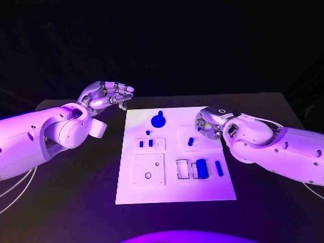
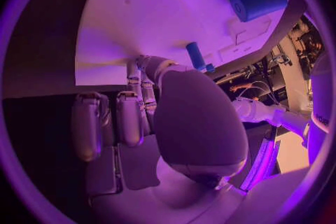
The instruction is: Assemble the parts on the task board
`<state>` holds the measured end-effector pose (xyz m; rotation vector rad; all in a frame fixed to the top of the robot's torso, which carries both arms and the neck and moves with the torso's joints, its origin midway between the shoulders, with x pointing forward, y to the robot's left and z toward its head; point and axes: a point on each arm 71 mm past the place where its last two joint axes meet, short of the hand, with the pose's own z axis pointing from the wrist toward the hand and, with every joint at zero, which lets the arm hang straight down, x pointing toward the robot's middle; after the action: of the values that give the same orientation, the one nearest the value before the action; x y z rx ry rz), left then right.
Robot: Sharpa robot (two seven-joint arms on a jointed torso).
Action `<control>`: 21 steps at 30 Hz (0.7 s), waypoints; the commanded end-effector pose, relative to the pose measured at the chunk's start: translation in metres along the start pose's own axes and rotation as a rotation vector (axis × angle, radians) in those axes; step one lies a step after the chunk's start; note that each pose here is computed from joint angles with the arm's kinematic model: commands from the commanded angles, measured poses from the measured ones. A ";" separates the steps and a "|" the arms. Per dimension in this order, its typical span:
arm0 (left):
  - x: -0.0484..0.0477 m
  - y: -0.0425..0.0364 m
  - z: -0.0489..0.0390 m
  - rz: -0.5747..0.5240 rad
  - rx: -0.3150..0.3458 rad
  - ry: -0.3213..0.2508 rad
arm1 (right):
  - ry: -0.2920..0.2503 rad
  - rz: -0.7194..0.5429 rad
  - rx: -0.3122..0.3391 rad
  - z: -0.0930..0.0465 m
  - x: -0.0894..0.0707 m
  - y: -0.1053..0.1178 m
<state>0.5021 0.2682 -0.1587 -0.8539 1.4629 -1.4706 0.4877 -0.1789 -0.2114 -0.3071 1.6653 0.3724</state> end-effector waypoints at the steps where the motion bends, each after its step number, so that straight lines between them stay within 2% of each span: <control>1: 0.0015 -0.0016 0.0002 -0.004 0.010 0.014 | -0.041 0.008 0.008 -0.004 0.001 -0.002; 5: 0.0011 -0.0014 0.0001 -0.002 0.009 0.012 | -0.093 0.035 -0.005 -0.007 -0.005 -0.002; 8: 0.0007 -0.0013 0.0001 -0.002 0.008 0.011 | -0.112 0.048 -0.010 -0.008 -0.009 -0.002; 21: -0.0008 -0.0006 0.0004 0.000 0.006 0.006 | -0.137 0.097 -0.031 -0.020 -0.020 -0.001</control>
<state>0.5029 0.2702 -0.1591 -0.8561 1.4619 -1.4639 0.4747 -0.1907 -0.1921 -0.2264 1.5630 0.4472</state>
